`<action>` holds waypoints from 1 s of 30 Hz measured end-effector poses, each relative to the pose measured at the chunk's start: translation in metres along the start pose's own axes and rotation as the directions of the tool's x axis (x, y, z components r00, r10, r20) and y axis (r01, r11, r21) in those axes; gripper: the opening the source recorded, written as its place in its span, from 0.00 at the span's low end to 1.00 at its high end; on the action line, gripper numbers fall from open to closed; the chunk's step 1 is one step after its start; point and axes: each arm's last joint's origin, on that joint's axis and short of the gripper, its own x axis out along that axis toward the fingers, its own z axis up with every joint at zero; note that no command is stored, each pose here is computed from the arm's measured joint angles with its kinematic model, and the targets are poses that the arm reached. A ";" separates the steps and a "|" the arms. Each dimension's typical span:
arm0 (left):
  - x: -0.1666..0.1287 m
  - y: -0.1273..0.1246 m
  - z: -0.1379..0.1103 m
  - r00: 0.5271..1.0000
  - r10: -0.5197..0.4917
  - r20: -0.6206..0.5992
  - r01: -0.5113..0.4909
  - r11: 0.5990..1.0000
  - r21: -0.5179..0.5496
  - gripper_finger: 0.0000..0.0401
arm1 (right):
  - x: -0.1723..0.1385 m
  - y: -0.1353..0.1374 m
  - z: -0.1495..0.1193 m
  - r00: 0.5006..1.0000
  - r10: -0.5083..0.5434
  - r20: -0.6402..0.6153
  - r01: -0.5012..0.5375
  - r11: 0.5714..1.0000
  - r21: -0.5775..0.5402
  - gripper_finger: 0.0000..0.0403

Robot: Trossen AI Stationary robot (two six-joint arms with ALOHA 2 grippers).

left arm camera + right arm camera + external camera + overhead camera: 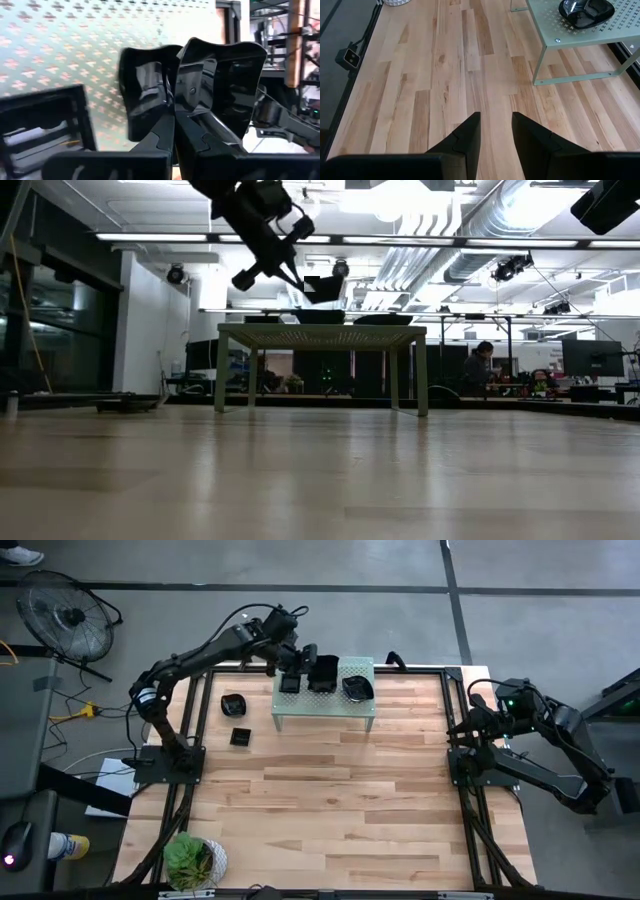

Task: Pick & Place Mini shaped plates
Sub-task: Stack the wave square shaped plate on top of the wave square shaped plate on the shelf

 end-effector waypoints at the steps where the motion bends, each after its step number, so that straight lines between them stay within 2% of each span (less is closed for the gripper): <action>1: 0.000 0.002 0.001 1.000 0.006 0.000 -0.006 1.000 0.002 0.00 | 0.000 0.000 0.000 1.000 0.000 0.000 0.000 1.000 0.001 0.26; 11: -0.002 0.005 0.007 1.000 0.004 0.020 -0.004 1.000 0.020 0.00 | 0.000 0.000 0.000 1.000 0.000 0.000 0.000 1.000 0.000 0.26; 17: 0.012 0.002 0.005 1.000 -0.013 -0.010 0.013 1.000 0.026 0.00 | 0.000 0.000 0.000 1.000 0.000 0.000 0.000 1.000 0.000 0.26; 30: 0.013 0.008 0.002 0.998 0.063 -0.017 -0.062 0.997 0.034 0.00 | 0.000 0.000 0.000 1.000 0.000 0.000 0.000 1.000 0.000 0.26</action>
